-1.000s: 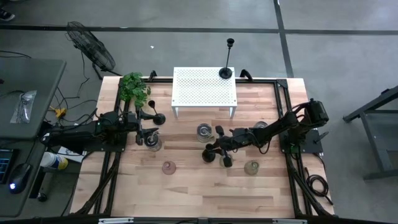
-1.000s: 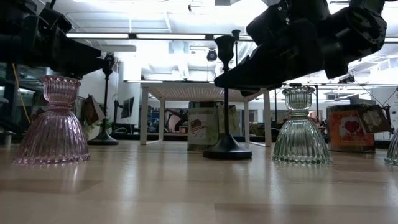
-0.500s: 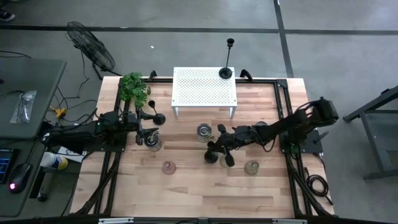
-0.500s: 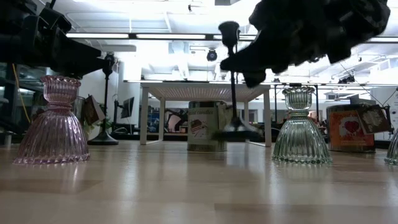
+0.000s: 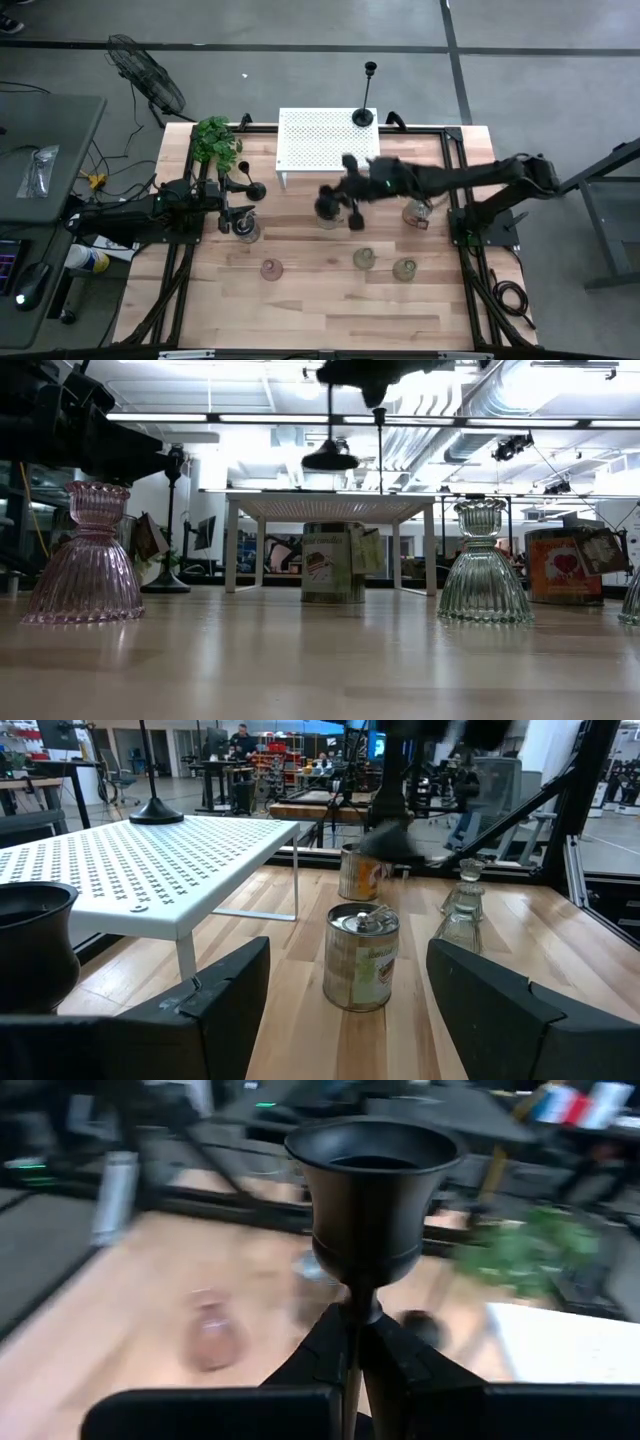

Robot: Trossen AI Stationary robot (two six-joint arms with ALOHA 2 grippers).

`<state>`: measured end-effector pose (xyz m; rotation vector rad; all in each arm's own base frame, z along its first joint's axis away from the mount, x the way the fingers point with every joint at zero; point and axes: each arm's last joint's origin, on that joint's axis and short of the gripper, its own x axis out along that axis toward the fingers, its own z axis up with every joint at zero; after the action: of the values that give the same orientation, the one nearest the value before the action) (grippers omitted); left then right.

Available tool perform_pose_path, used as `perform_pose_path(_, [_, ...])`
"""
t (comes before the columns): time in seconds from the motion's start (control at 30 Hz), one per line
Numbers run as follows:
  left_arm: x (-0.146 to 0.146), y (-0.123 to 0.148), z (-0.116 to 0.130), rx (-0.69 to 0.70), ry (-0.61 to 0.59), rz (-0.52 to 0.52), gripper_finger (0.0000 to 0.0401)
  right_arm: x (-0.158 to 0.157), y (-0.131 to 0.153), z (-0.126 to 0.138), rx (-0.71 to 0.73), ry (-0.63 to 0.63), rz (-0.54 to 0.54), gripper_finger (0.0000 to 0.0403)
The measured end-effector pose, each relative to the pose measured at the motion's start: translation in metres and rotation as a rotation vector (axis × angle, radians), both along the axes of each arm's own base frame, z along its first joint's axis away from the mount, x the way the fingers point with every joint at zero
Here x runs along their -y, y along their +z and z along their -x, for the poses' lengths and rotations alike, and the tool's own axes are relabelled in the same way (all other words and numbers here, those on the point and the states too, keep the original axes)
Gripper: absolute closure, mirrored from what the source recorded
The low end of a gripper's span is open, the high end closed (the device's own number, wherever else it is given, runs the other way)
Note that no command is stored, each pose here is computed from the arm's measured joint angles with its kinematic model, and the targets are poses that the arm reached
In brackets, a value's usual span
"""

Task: Pick & Place candle stick holders
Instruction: Put the bottom black candle holder on the shelf

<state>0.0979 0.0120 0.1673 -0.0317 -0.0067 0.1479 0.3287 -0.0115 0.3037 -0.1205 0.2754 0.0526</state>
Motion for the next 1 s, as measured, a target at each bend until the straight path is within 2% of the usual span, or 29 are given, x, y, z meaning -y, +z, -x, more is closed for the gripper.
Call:
perform_pose_path(0.23, [0.0,0.0,0.0,0.0,0.0,0.0,0.0136,0.065,0.004,-0.019,0.026,-0.172,0.025,0.0398])
perform_pose_path(0.43, [0.0,0.0,0.0,0.0,0.0,0.0,0.0136,0.1,0.006,-0.036,0.082,-0.307,-0.048,0.0398])
perform_pose_path(0.57, [0.0,0.0,0.0,0.0,0.0,0.0,0.0136,0.113,0.004,-0.043,0.132,-0.447,-0.053,0.0398])
perform_pose_path(0.83, [0.0,0.0,0.0,0.0,0.0,0.0,0.0136,0.127,0.004,-0.039,0.166,-0.804,0.025,0.0397])
perform_pose_path(1.0, [0.0,0.0,0.0,0.0,0.0,0.0,0.0136,0.136,-0.003,-0.039,0.166,-0.856,-0.023,0.0398])
